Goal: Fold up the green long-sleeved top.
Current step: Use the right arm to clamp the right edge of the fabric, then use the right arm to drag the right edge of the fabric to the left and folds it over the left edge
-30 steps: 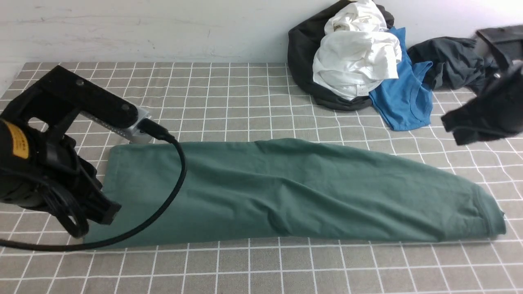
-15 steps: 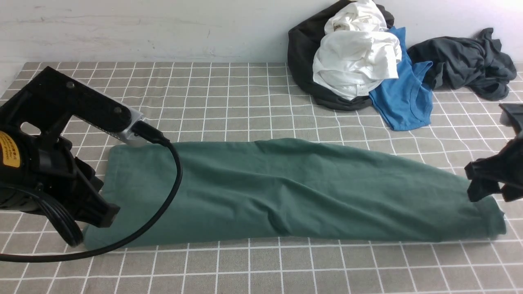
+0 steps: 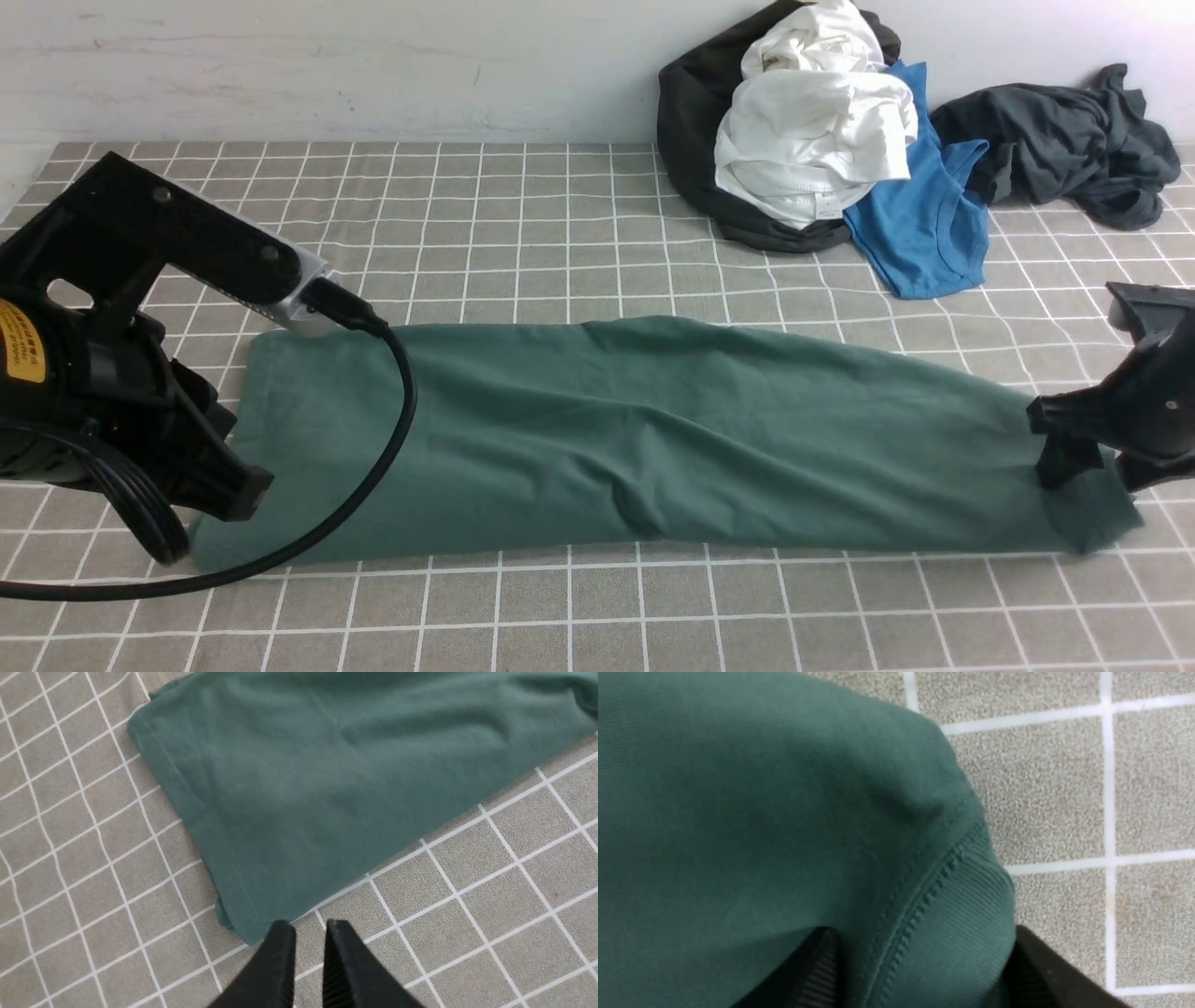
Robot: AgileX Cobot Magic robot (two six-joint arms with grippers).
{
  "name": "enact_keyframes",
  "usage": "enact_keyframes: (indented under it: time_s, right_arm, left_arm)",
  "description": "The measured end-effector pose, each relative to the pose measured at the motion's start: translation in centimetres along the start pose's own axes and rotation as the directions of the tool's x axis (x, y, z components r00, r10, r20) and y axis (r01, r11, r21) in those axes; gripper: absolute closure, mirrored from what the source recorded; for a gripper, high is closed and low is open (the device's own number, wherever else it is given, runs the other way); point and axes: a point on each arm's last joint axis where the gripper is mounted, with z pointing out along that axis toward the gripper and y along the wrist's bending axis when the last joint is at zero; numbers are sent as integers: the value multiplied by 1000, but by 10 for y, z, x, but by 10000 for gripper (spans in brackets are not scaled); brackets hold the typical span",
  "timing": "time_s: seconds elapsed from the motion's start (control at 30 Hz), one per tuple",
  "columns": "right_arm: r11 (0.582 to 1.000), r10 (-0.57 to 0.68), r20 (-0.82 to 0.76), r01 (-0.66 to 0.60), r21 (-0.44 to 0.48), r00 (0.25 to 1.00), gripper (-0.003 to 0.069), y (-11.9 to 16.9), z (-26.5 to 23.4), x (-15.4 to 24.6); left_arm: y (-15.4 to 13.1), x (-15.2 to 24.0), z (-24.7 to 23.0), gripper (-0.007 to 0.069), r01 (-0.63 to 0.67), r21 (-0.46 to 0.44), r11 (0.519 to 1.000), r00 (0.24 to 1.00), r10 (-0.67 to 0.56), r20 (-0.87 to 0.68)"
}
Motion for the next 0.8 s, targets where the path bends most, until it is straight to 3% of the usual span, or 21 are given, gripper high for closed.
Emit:
enact_keyframes:
  time_s: [0.07, 0.13, 0.23, 0.37, 0.47, 0.53, 0.67, 0.77, 0.8]
  right_arm:
    - [1000, -29, -4, 29, -2, 1000, 435, 1, -7, 0]
    - [998, -67, 4, 67, -3, 998, 538, 5, -18, -1]
    - [994, -113, 41, 113, 5, 993, 612, 8, -43, -5]
    - [983, -167, 90, 158, 94, 982, 611, 4, -84, -10]
    - [961, -166, 144, 127, 246, 976, 611, -5, -135, -11]
    - [953, -152, 198, 90, 288, 968, 611, -6, -170, -8]
    - [959, -209, 322, 130, 251, 924, 611, 23, -224, -4]
    - [958, -284, 403, 238, 159, 870, 611, 65, -249, -4]
    - [946, -316, 435, 312, 85, 843, 611, 93, -255, -4]
  left_arm:
    - [0, 0, 0, 547, 0, 0, 1000, 1000, 0, 0]
    - [0, 0, 0, 547, 0, 0, 1000, 1000, 0, 0]
    - [0, 0, 0, 547, -1, -1, 1000, 1000, 1, 0]
    - [0, 0, 0, 547, -1, -1, 1000, 1000, 1, 0]
    - [0, 0, 0, 547, -1, -1, 1000, 1000, 1, 0]
    - [0, 0, 0, 547, -1, -1, 1000, 1000, 1, 0]
    - [0, 0, 0, 547, -1, -1, 1000, 1000, 1, 5]
    - [0, -2, 0, 547, -1, -1, 1000, 1000, 1, 17]
    - [0, -2, 0, 547, -1, -2, 1000, 1000, 1, 24]
